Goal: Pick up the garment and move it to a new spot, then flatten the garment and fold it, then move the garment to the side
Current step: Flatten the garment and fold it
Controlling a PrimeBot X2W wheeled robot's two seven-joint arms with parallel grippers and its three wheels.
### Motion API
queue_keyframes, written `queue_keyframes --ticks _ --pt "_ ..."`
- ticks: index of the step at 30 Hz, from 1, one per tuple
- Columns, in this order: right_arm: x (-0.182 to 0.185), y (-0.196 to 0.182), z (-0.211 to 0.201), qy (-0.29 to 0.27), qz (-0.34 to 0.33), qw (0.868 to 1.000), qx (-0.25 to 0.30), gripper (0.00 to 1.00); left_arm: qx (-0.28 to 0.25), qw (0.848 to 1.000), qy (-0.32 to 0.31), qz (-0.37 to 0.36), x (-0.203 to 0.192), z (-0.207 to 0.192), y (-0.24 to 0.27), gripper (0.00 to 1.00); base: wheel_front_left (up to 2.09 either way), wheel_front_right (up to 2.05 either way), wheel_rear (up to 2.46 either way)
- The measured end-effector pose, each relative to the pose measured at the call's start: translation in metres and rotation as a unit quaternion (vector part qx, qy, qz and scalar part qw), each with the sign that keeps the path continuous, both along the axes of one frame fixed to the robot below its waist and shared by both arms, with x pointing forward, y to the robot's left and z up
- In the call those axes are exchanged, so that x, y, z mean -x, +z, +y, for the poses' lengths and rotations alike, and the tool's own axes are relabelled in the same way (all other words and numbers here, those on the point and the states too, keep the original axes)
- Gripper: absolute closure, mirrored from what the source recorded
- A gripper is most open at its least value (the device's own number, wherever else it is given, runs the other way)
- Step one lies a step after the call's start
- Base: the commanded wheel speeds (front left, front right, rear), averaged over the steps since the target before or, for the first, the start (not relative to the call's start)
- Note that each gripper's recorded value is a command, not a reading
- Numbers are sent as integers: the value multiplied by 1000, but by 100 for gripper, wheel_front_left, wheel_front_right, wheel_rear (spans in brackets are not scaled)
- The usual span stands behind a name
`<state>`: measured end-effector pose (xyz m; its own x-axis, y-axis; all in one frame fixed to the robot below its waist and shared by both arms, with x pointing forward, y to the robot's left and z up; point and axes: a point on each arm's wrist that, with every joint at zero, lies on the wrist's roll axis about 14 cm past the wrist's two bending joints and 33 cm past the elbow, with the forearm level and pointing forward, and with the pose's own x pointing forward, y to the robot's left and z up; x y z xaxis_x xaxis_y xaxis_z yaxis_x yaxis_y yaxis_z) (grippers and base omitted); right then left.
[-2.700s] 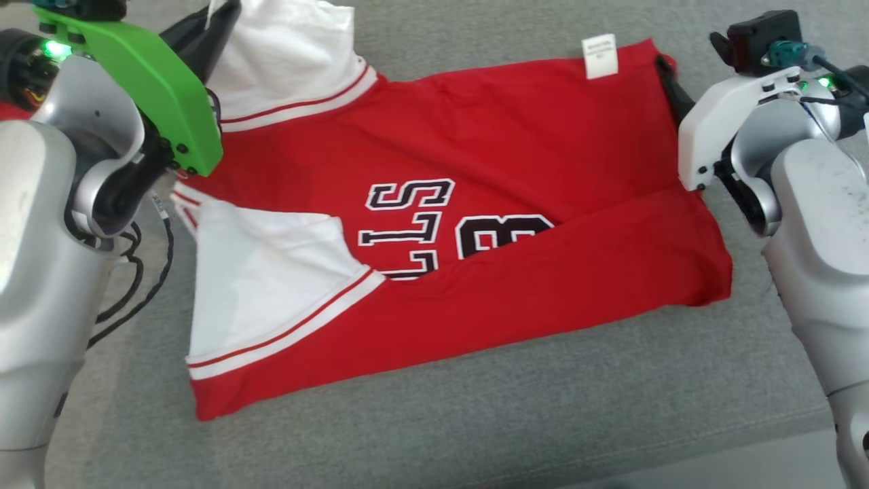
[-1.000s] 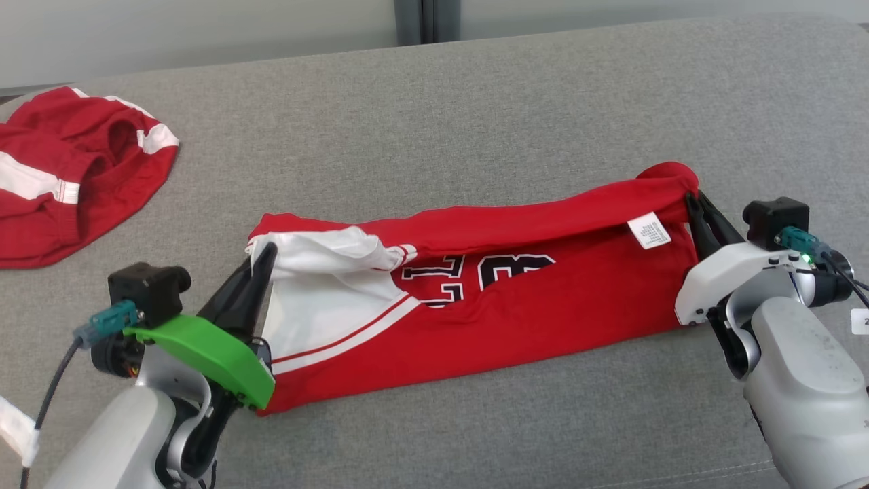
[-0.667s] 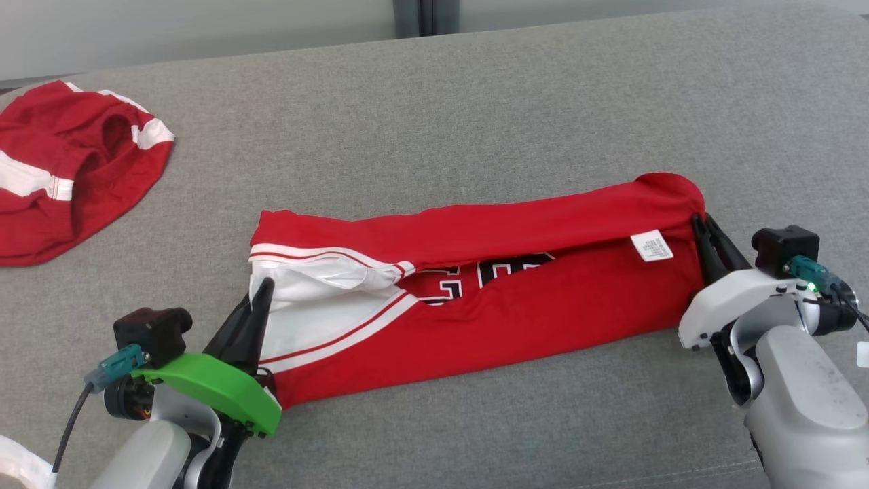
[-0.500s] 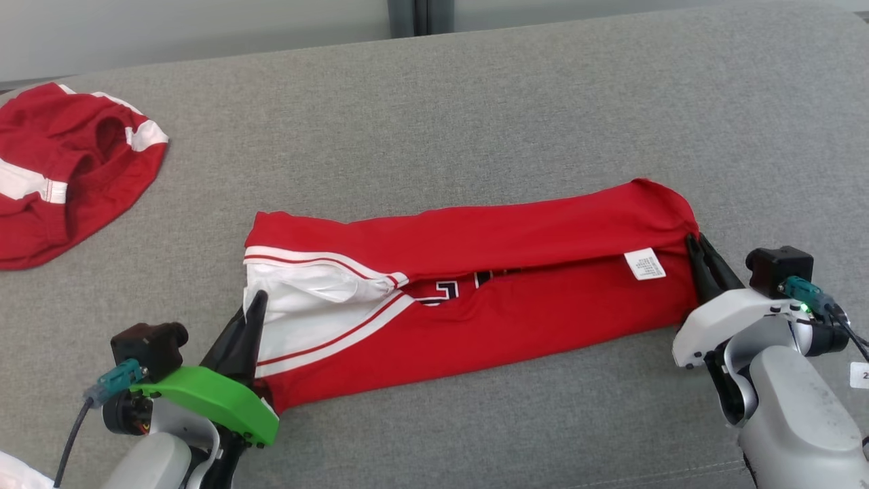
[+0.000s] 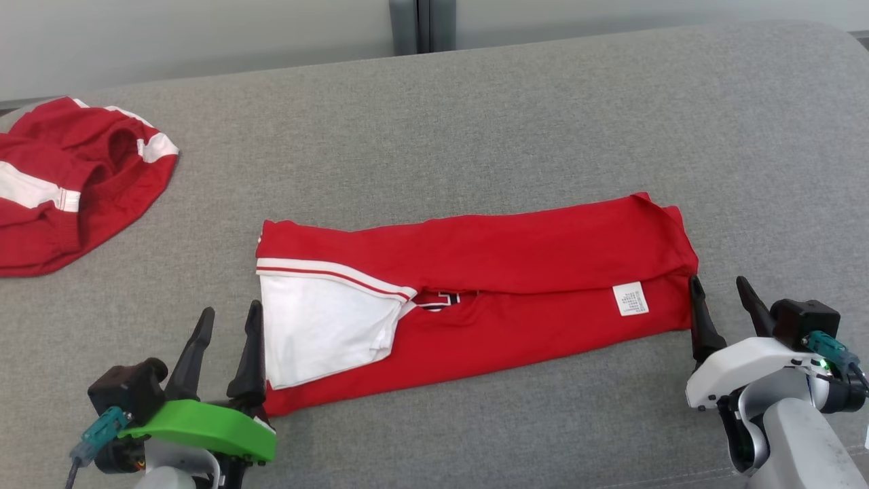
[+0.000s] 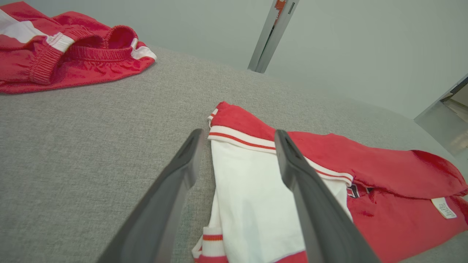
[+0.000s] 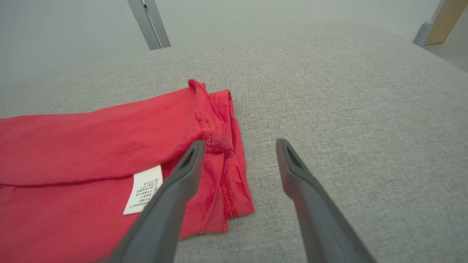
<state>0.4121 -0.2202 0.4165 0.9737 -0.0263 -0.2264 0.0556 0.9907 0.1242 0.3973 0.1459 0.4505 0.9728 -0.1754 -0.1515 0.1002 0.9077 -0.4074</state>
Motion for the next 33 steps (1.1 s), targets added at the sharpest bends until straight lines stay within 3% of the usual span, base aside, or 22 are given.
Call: queue_keyframes --ticks 11,26,27,28,30,33 --pt "-16 30 1 17 -15 999 26 0 -46 997 46 -42 18 21 20 0 0 0 0" --pt "-19 -39 16 53 161 985 36 0 -58 993 96 -40 38 49 18 0 0 0 0" --pt "-19 -41 17 54 165 984 34 27 -58 993 96 -40 39 49 18 0 0 0 0" --pt "-20 -42 19 56 168 984 33 64 -58 993 98 -40 40 49 18 0 0 0 0" --pt "-20 -42 20 57 170 983 31 100 -62 992 98 -41 41 50 18 0 0 0 0" --pt "-20 -39 23 56 161 985 22 100 -64 993 94 -43 41 48 18 0 0 0 0"
